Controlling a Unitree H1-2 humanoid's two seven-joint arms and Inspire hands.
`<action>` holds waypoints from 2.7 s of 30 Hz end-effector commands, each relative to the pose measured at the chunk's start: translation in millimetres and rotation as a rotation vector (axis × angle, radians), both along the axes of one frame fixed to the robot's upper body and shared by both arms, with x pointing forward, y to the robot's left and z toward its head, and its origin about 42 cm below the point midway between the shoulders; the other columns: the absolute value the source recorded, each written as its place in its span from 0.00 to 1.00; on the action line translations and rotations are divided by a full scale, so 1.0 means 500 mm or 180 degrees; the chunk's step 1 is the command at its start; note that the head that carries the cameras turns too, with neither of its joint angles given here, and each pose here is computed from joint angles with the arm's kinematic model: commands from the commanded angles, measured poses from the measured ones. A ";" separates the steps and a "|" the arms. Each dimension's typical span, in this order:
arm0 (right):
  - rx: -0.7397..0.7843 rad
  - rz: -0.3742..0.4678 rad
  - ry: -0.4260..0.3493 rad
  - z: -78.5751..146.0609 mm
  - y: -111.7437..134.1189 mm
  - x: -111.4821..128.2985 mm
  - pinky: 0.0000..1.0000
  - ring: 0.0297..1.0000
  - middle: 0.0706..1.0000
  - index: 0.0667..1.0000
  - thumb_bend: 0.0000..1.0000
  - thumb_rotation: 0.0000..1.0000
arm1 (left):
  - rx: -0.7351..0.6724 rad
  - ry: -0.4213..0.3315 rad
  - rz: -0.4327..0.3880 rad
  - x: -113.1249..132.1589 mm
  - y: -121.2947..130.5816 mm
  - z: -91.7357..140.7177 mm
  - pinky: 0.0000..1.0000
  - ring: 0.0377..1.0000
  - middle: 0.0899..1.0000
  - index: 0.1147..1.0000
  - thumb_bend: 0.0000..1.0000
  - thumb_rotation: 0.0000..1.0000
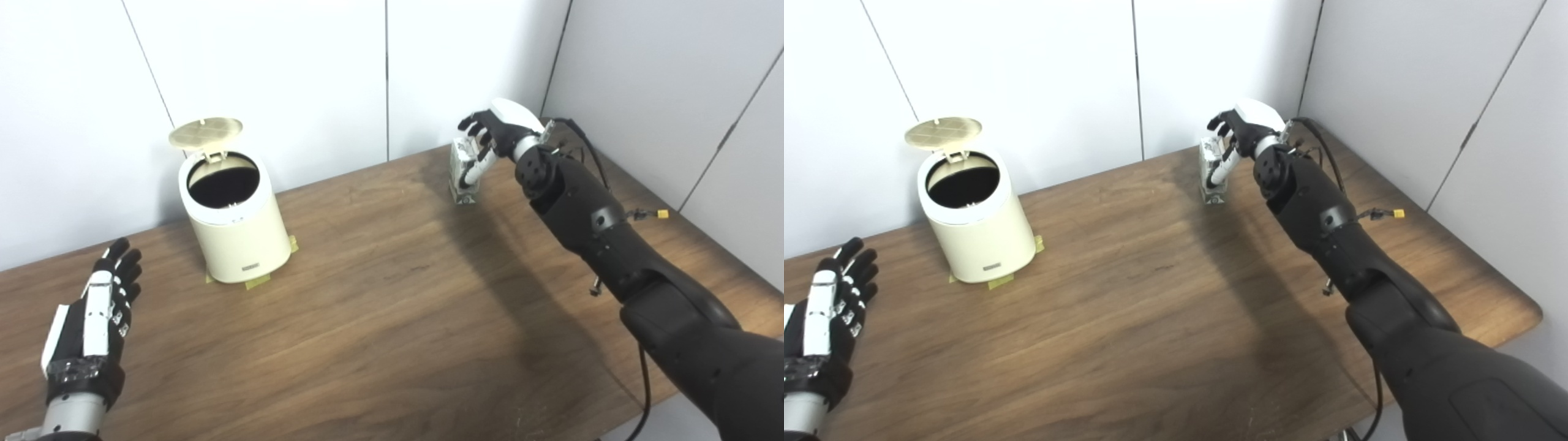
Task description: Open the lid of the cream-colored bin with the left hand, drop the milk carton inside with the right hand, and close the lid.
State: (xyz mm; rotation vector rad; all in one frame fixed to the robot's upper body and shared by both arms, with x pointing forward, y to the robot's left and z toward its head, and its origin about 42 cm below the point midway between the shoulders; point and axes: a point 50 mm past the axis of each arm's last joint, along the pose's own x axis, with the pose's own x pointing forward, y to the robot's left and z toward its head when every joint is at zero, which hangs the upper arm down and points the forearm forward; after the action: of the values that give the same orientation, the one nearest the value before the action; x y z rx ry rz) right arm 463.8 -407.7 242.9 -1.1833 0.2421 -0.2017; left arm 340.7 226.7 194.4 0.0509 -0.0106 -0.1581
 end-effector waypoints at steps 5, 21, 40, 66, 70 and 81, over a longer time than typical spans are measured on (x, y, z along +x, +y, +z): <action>-0.0131 0.0092 -0.0332 0.063 -0.004 0.017 0.60 0.66 0.71 0.71 0.93 0.01 | 0.0120 -0.0316 -0.0067 0.013 0.003 0.039 1.00 0.97 0.96 0.97 0.28 1.00; -0.0220 0.0220 -0.0335 0.044 -0.013 0.019 0.51 0.53 0.51 0.51 0.66 0.00 | 0.0265 -0.0382 -0.0059 0.015 0.005 0.040 0.99 0.95 0.94 0.97 0.27 1.00; -0.0391 0.0506 -0.0957 0.085 0.038 -0.002 0.36 0.38 0.46 0.46 0.50 0.00 | 0.0339 -0.0365 -0.0044 0.014 0.002 0.029 0.97 0.94 0.93 0.96 0.29 1.00; 0.0071 0.1850 -0.1993 0.196 0.349 -0.071 0.40 0.36 0.47 0.48 0.50 0.00 | 0.0525 -0.0296 -0.0002 0.000 -0.053 -0.010 0.92 0.93 0.91 0.93 0.46 1.00; 0.0249 0.1907 -0.2031 0.203 0.394 -0.061 0.38 0.36 0.47 0.47 0.50 0.00 | 0.0518 -0.0259 0.0002 -0.004 -0.060 -0.014 0.97 0.95 0.92 0.94 0.47 1.00; 0.0458 0.2148 -0.2220 0.224 0.467 -0.030 0.35 0.36 0.46 0.48 0.50 0.00 | 0.0438 -0.0243 -0.0001 -0.009 -0.074 -0.020 0.99 0.96 0.93 0.95 0.45 1.00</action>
State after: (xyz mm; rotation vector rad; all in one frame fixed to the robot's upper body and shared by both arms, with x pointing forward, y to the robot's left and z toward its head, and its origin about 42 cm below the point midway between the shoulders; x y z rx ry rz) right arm 446.9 -186.7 314.3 -0.9714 -0.5788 0.0441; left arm 330.6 195.0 166.5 0.2019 0.0056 -0.1593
